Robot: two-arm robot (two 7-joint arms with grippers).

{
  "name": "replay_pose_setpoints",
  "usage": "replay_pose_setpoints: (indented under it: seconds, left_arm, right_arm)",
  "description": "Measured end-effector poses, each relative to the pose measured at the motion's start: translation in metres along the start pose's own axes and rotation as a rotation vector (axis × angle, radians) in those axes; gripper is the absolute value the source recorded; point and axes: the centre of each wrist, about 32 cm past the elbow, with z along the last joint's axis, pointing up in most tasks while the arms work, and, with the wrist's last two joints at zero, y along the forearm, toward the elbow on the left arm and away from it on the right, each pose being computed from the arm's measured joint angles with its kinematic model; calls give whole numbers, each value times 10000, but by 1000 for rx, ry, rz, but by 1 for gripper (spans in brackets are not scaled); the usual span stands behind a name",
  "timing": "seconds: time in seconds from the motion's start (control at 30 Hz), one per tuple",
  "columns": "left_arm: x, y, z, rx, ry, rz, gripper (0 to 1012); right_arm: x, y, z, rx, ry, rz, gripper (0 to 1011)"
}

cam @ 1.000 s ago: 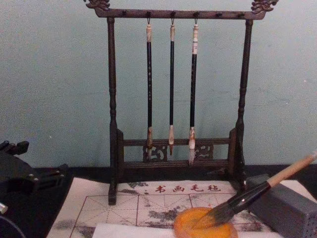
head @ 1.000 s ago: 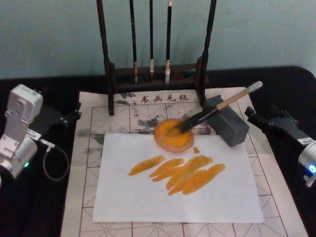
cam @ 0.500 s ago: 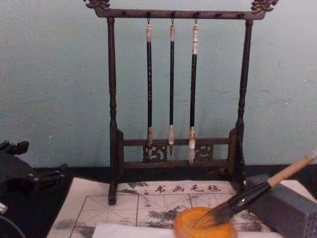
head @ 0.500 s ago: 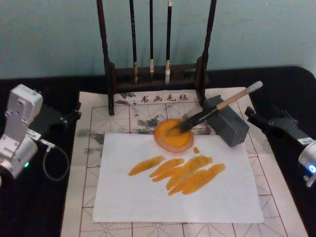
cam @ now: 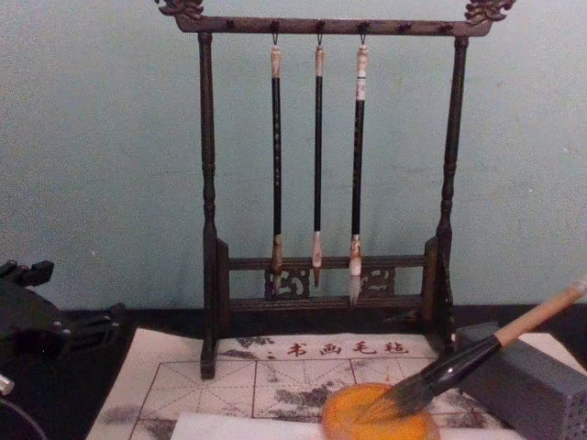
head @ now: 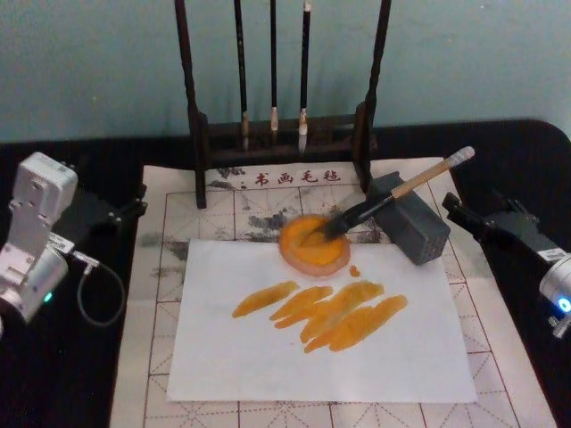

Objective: Pick up the brush from the inkstone, write on the paper, then place the brush back to its original position.

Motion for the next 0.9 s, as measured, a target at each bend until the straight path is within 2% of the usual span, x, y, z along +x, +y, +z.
replay_pose_setpoints:
  seconds: [0.9]
  left_arm:
    - [0, 0, 0, 0, 0, 0, 1001]
  right_arm:
    - [0, 0, 0, 0, 0, 0, 1000]
